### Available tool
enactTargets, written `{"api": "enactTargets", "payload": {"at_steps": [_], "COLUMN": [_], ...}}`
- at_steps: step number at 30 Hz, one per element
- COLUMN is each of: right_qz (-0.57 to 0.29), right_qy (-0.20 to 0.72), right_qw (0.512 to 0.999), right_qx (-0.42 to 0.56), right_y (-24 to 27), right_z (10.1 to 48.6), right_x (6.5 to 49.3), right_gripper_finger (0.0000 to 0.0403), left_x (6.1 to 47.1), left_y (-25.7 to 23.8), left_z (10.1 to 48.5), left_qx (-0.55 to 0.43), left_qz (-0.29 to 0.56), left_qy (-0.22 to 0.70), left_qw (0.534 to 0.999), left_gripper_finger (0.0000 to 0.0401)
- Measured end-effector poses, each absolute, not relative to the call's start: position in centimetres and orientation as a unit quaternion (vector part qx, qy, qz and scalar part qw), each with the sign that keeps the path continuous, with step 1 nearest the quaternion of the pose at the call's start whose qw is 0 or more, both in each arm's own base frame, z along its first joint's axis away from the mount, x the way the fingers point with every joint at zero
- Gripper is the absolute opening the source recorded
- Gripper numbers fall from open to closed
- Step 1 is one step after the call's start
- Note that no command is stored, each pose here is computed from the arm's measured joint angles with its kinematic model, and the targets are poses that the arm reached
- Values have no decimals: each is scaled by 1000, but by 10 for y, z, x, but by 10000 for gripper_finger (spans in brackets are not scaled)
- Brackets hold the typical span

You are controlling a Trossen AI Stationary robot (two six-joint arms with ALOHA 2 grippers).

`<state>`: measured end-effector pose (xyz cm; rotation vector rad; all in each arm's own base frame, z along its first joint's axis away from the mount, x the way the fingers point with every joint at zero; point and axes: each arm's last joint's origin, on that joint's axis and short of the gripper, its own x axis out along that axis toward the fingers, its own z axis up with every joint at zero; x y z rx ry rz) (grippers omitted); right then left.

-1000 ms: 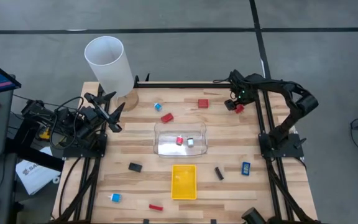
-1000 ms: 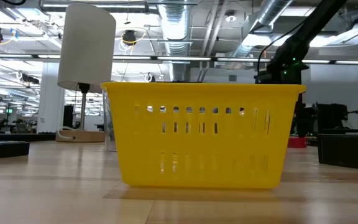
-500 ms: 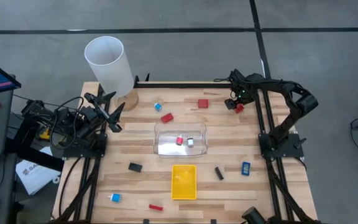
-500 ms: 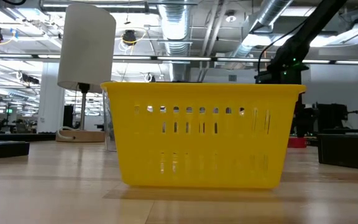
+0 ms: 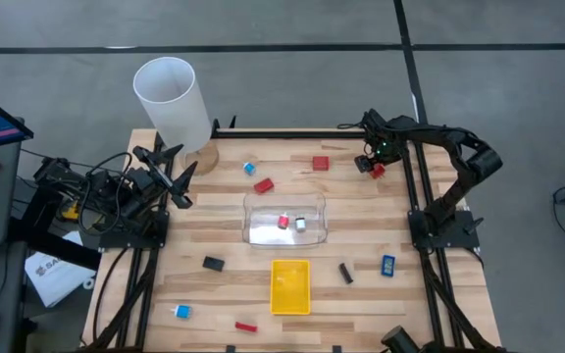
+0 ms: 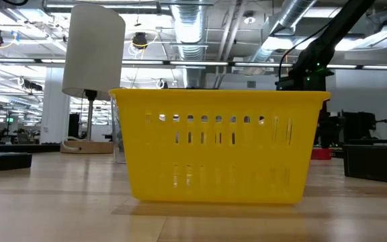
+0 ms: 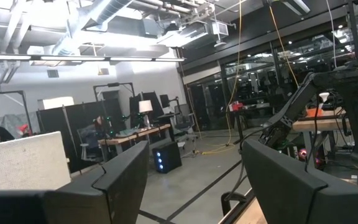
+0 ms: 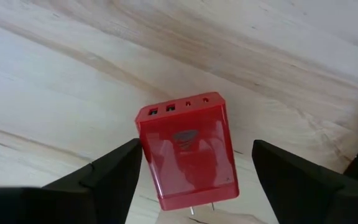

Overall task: Pick & Place Office items
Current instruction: Put the right red charger adapter into the transparent bin

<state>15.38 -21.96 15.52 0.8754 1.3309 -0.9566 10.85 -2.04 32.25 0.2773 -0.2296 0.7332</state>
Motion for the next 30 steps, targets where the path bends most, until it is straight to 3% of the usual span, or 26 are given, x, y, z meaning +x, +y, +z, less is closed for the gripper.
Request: {"api": "enactTargets", "payload": {"at_steps": [15, 30], "right_qz": [-415, -408], "right_qy": [571, 568], "right_qw": [598, 611], "right_qx": [379, 372], "right_y": [-219, -210], "right_z": [156, 156], "right_x": [154, 169], "right_gripper_finger": [192, 188], "left_x": [109, 109], "left_y": [-20, -20], "left_z": [322, 322], "left_qx": [135, 135], "left_qz": [356, 357], "left_qy": [-112, -111], "left_qw": [918, 918], "left_gripper_finger": [253, 253]}}
